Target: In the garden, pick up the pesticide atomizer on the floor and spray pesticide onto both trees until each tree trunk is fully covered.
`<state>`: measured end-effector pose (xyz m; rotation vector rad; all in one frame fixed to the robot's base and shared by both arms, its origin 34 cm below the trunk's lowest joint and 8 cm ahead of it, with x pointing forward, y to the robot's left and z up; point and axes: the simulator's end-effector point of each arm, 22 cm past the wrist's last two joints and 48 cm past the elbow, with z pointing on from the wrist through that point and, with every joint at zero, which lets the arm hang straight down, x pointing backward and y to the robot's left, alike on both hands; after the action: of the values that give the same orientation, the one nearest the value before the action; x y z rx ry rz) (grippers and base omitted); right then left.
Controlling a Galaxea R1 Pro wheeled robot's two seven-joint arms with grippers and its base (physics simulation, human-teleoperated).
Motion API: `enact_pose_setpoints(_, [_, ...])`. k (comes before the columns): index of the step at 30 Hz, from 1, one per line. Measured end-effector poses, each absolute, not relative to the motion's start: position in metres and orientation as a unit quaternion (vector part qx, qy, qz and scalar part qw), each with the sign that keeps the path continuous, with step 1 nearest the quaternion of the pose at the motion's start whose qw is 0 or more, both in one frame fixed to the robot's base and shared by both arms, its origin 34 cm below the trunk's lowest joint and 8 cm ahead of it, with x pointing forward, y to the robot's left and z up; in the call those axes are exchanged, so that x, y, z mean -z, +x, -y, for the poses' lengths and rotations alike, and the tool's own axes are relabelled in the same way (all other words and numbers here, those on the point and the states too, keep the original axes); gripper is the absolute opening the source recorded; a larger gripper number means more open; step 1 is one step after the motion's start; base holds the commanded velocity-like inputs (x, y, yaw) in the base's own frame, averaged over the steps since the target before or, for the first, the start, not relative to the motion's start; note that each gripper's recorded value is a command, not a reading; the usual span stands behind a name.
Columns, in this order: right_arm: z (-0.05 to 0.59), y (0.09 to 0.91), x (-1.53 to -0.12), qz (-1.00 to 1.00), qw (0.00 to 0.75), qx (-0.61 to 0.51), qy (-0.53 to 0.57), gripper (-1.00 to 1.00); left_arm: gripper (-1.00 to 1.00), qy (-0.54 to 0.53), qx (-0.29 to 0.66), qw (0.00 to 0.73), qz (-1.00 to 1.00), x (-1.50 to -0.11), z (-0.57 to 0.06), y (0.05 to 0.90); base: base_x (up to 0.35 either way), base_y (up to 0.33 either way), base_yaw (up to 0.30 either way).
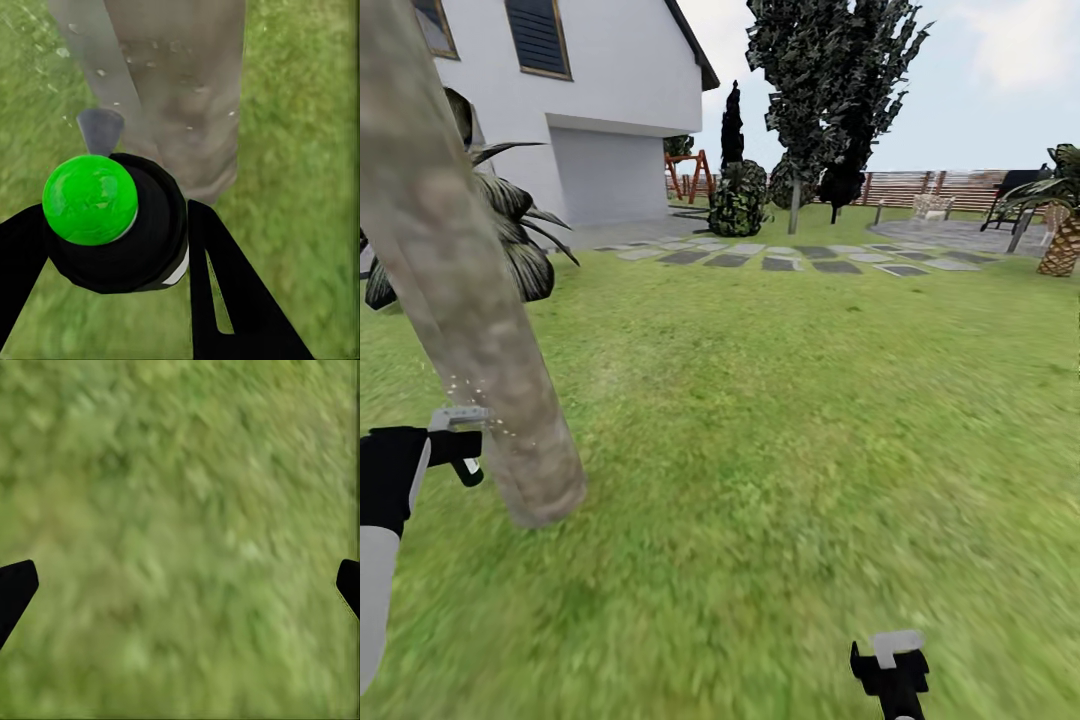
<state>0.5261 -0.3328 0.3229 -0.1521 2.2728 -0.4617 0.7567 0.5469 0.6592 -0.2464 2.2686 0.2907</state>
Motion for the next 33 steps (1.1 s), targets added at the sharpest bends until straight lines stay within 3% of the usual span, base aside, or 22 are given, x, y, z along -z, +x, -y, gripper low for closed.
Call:
enact_pose_setpoints(15, [0.333, 0.526, -0.323, -0.897, 0.398, 0.182, -0.060, 1.00, -1.00, -0.099, -0.123, 0.413, -0.897, -0.664, -0.551, 0.755, 0.000, -0.273, 0.123])
enact_pose_setpoints(21, [0.333, 0.527, -0.324, -0.897, 0.399, 0.183, -0.059, 1.00, -1.00, -0.101, -0.131, 0.412, -0.896, -0.665, -0.557, 0.752, 0.200, -0.206, 0.004])
enact_pose_setpoints(27, [0.333, 0.527, -0.323, -0.897, 0.398, 0.183, -0.059, 1.00, -1.00, -0.098, -0.134, 0.412, -0.896, -0.663, -0.552, 0.754, 0.062, -0.048, 0.011])
enact_pose_setpoints(33, [0.333, 0.527, -0.323, -0.897, 0.398, 0.183, -0.059, 1.00, -1.00, -0.111, -0.161, 0.409, -0.892, -0.668, -0.573, 0.746, 0.001, 0.000, 0.235])
